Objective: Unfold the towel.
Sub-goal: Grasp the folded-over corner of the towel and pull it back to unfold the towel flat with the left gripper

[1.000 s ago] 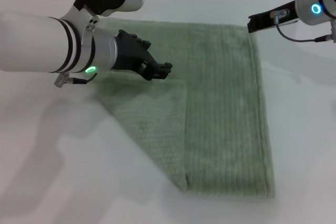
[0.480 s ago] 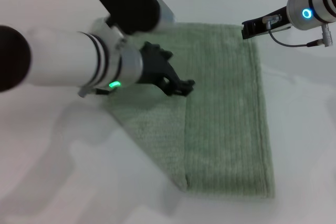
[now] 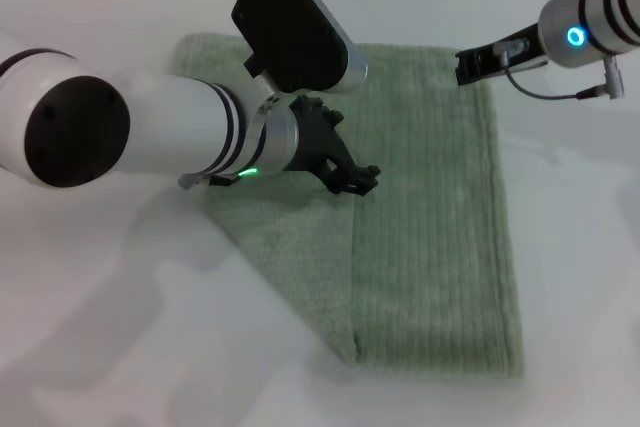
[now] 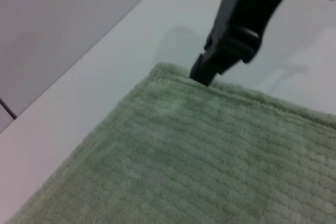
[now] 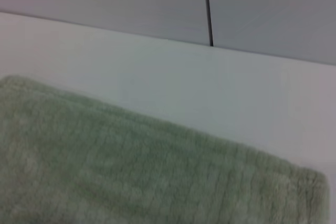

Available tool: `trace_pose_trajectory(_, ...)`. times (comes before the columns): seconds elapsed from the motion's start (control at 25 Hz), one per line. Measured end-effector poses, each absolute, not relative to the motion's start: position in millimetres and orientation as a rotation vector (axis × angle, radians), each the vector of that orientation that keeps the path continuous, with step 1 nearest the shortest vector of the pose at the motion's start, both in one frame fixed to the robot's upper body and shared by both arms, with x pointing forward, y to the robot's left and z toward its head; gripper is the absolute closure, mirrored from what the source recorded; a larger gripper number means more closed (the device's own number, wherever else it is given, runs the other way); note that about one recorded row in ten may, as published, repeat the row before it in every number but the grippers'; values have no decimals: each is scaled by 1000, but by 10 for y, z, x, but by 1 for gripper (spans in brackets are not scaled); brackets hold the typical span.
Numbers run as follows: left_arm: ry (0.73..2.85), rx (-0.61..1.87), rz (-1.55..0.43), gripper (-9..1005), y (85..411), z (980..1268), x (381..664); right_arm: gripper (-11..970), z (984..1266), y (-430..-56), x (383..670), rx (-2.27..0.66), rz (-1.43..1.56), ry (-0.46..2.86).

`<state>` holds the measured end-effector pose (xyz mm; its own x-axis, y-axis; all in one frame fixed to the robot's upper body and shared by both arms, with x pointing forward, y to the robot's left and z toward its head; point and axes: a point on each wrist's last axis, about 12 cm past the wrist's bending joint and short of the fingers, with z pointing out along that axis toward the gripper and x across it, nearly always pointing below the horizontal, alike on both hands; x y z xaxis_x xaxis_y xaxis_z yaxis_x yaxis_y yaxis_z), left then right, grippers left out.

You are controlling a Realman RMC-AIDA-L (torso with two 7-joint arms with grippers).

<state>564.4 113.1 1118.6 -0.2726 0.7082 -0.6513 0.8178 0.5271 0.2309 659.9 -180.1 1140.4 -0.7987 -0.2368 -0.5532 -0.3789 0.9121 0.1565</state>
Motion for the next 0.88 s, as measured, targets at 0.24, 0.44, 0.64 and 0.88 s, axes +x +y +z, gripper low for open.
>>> trace_pose_trajectory(0.24,2051,1240,-179,226,1120,11132,5708,960,11303,-1765,6584,-462,328,2539)
trace_pose_trajectory(0.44,2066,1265,-171,237,1093,11075,5725,960,11295,-1756,6585,-455,338,2534)
trace_pose_trajectory(0.64,2082,1266,-170,248,1067,11035,5738,960,11287,-1740,6584,-463,345,2528)
trace_pose_trajectory(0.88,2085,1265,-164,261,1059,11023,5762,960,11261,-1743,6576,-463,343,2534)
